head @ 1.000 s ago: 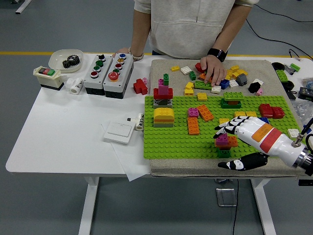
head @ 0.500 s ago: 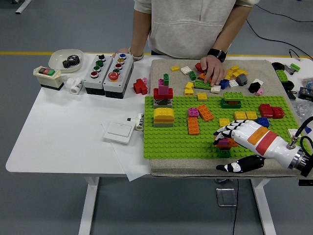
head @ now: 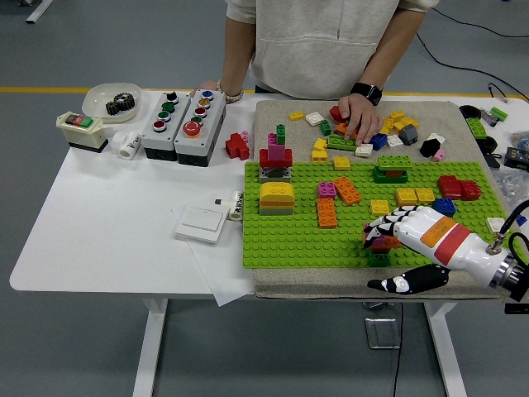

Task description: Pick up the brick,pile it on top of brick,press brick,pick up the brick,pile it on top of brick,press brick

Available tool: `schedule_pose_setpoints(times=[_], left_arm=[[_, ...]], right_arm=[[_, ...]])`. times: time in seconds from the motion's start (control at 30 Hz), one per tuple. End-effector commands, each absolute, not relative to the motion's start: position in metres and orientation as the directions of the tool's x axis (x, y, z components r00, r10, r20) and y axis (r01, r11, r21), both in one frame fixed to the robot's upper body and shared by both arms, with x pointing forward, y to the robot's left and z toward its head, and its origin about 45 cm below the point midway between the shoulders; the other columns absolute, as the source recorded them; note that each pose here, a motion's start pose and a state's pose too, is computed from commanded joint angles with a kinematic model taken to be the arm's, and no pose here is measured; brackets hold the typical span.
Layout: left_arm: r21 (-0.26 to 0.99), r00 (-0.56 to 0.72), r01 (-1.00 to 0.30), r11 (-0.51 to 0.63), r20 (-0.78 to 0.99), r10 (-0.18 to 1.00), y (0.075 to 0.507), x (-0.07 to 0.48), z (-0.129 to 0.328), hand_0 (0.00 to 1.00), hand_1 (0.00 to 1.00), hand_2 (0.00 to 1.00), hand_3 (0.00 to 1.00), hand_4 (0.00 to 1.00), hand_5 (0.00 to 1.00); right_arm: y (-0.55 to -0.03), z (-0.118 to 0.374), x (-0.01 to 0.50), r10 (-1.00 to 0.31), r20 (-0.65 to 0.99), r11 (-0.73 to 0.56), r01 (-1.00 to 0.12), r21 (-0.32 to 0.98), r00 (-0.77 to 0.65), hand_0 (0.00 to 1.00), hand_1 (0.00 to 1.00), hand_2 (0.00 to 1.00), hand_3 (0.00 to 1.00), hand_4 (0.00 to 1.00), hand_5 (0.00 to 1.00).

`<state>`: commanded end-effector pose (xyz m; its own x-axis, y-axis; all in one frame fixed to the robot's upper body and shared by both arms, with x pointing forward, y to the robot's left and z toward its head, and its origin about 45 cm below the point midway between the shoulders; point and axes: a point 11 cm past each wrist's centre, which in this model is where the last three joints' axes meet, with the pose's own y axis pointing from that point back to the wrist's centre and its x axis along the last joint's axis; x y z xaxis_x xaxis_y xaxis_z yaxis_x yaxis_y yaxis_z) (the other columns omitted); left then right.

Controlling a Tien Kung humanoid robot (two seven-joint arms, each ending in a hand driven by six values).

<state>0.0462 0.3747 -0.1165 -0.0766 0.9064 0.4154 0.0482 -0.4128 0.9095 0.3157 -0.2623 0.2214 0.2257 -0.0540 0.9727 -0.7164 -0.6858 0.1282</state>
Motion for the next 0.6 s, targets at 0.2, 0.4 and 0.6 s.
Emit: schedule_pose_setpoints(times=[0.2, 0.4, 0.6], left_arm=[[0.910, -0.080, 0.045, -0.412, 0.414, 0.907, 0.3743, 0.0478, -0.1164, 0.747, 0.734, 0.742, 0.592, 0.646, 0.669], [0.911, -0.082, 0.044, -0.411, 0.413, 0.907, 0.3737, 0.0485, -0.1164, 0.747, 0.735, 0.741, 0.593, 0.644, 0.668], [0.911, -0.083, 0.043, -0.411, 0.413, 0.907, 0.3738, 0.0489, -0.1164, 0.747, 0.734, 0.742, 0.593, 0.646, 0.669]], right_arm=[[-0.2644, 0.2190, 0.3172, -0.052, 0.972, -0.680, -0.721, 0.134, 0.230, 0.684, 0.668, 0.720, 0.602, 0.879, 0.671], [-0.2650, 0.2173, 0.3184, -0.053, 0.971, -0.677, -0.723, 0.137, 0.233, 0.683, 0.669, 0.719, 0.603, 0.880, 0.668], [-0.2651, 0.2177, 0.3185, -0.050, 0.971, -0.677, -0.723, 0.138, 0.232, 0.682, 0.669, 0.719, 0.602, 0.880, 0.666]])
